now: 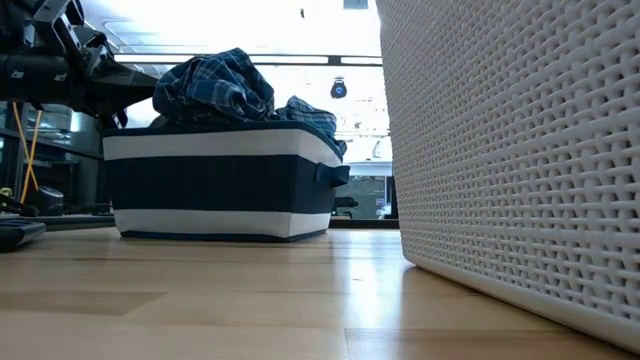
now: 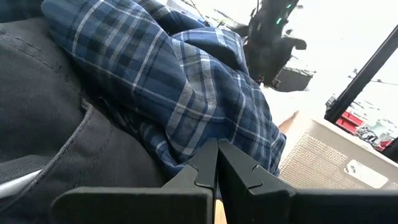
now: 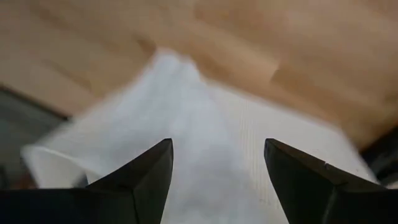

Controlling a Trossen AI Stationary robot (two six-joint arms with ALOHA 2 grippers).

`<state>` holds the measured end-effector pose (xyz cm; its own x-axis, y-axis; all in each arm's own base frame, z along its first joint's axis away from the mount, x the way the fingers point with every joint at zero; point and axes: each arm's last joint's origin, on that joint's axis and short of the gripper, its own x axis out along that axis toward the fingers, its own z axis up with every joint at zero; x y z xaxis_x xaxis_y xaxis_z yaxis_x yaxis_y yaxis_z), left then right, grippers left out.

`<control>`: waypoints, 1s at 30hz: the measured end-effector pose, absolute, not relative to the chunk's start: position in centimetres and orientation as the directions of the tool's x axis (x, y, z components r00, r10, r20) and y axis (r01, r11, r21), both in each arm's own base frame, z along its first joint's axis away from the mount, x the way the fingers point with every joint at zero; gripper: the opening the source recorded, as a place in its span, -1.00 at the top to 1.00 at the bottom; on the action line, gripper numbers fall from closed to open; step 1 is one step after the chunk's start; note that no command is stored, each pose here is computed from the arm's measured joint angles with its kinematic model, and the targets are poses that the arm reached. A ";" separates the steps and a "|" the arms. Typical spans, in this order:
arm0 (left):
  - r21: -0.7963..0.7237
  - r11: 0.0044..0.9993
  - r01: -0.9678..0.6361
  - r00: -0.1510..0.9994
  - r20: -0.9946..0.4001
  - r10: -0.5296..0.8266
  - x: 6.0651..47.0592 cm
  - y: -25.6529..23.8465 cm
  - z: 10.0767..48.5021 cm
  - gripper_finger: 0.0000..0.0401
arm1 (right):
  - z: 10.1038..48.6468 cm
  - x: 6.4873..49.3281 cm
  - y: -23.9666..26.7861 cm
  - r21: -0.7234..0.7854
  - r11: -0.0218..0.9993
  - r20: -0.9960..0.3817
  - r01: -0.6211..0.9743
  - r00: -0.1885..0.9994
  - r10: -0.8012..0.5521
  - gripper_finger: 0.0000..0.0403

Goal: Sort clothes
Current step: Adjust the white long sleeve shirt in the white laundry bin

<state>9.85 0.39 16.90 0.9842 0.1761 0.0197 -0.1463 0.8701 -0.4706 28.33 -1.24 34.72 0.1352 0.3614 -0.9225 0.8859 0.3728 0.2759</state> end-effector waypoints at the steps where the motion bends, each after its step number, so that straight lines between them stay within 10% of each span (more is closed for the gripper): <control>1: -0.470 0.870 -0.147 0.984 0.019 0.176 9.9 0.4 16.9 1.00 | 33.4 28.4 -1.5 0.282 0.365 -0.900 0.887 0.113 0.421 -0.23; 18: -0.471 0.870 -0.146 0.984 0.019 0.176 9.9 0.4 16.9 1.00 | 22.4 28.4 -0.1 0.365 0.263 -0.721 0.893 0.092 0.687 -0.17; 25: -0.471 0.870 -0.146 0.984 0.020 0.176 9.9 0.4 16.9 1.00 | 24.0 29.3 1.7 0.431 0.321 -0.719 0.844 0.106 0.687 0.88; 30: -0.471 0.870 -0.146 0.984 0.020 0.176 9.9 0.4 16.9 1.00 | 29.9 31.1 2.5 0.531 0.334 -0.733 0.779 0.224 0.642 0.98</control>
<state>9.86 0.39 16.89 0.9842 0.1761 0.0197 -0.1463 0.8701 -0.4706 31.08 2.46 29.90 0.2243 0.6418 -0.7334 0.7791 0.3340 0.5306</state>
